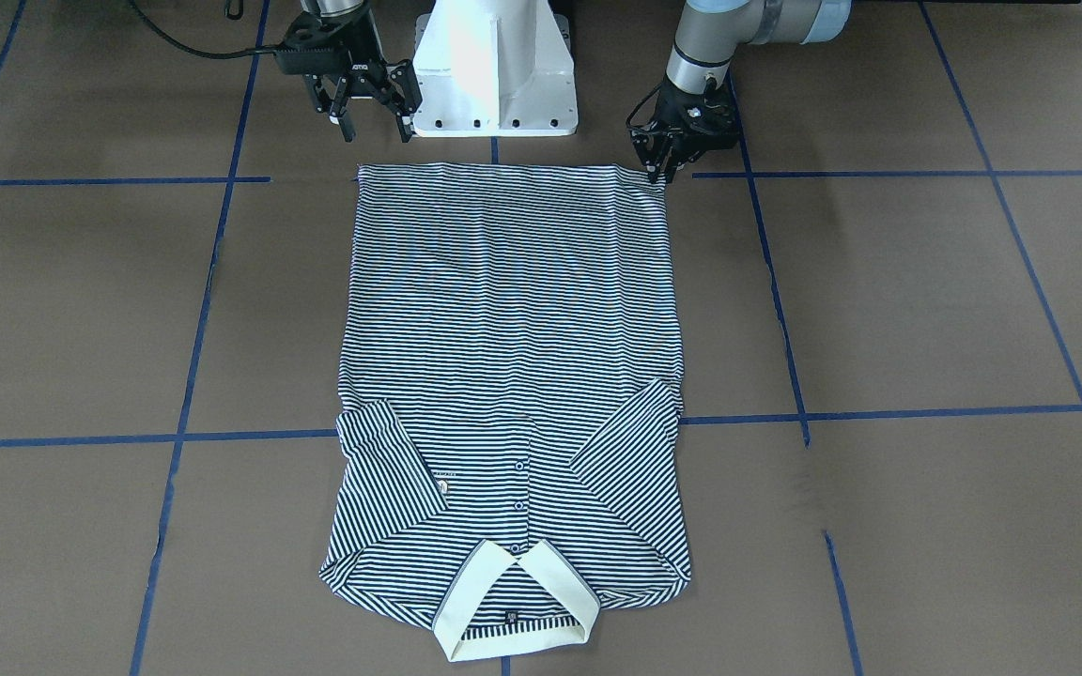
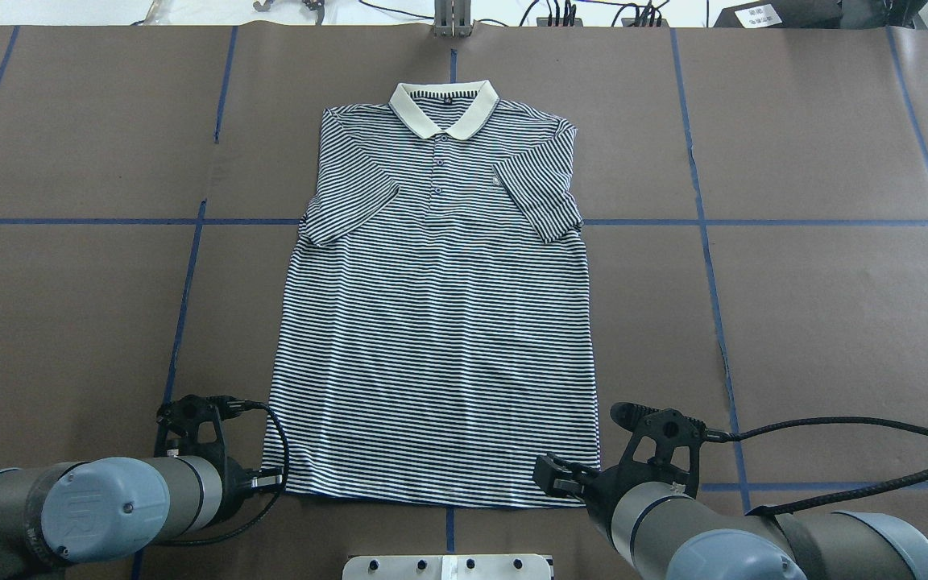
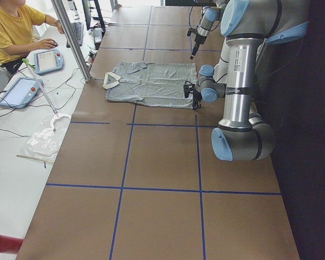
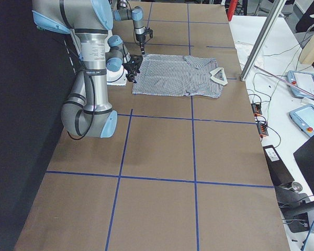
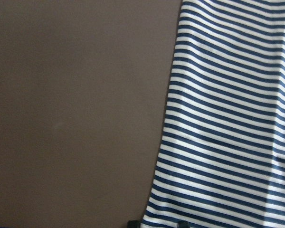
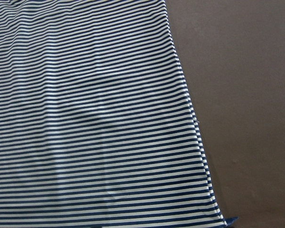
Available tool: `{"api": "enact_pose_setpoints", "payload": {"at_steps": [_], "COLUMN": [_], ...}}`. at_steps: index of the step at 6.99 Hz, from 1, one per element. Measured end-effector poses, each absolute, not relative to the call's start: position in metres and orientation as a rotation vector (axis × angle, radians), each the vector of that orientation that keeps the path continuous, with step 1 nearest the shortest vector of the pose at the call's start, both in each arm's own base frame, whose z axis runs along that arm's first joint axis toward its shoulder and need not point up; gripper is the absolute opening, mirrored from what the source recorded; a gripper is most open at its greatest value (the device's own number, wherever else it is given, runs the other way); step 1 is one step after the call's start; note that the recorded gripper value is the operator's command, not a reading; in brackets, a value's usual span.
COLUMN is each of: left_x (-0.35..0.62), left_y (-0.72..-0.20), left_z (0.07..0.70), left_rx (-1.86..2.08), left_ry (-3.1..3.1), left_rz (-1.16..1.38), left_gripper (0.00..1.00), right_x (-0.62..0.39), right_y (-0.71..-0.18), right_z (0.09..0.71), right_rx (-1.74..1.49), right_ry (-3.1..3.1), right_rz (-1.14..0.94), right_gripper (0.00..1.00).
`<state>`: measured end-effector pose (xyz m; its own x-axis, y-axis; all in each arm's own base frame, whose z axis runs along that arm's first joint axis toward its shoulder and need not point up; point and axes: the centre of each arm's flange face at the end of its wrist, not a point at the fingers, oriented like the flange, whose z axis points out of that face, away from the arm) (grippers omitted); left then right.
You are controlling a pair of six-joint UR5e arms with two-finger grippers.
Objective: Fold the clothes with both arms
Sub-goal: 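Close both grippers on the hem corners of the striped shirt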
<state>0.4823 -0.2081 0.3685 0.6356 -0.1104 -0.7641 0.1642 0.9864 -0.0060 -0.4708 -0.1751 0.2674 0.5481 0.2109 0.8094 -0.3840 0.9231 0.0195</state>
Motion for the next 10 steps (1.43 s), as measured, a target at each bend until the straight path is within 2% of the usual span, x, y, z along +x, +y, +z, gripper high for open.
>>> {"api": "enact_pose_setpoints", "payload": {"at_steps": [1, 6, 10], "left_x": [0.482, 0.475, 0.476], "left_y": [-0.208, -0.208, -0.207], "left_z": [0.367, 0.348, 0.346], "left_rx": [0.068, 0.066, 0.062], "left_ry": [0.871, 0.91, 0.915], "left_rz": [-0.157, -0.153, -0.152], "left_gripper": [0.0, 0.0, 0.0], "right_x": [-0.471, -0.495, -0.518], "right_y": [-0.175, -0.164, -0.15], "right_z": [0.268, 0.288, 0.32], "right_rx": [0.204, 0.209, 0.22], "right_ry": [-0.926, -0.885, -0.823], "right_rz": [0.356, 0.396, 0.402], "right_gripper": [0.87, 0.64, 0.61]}}
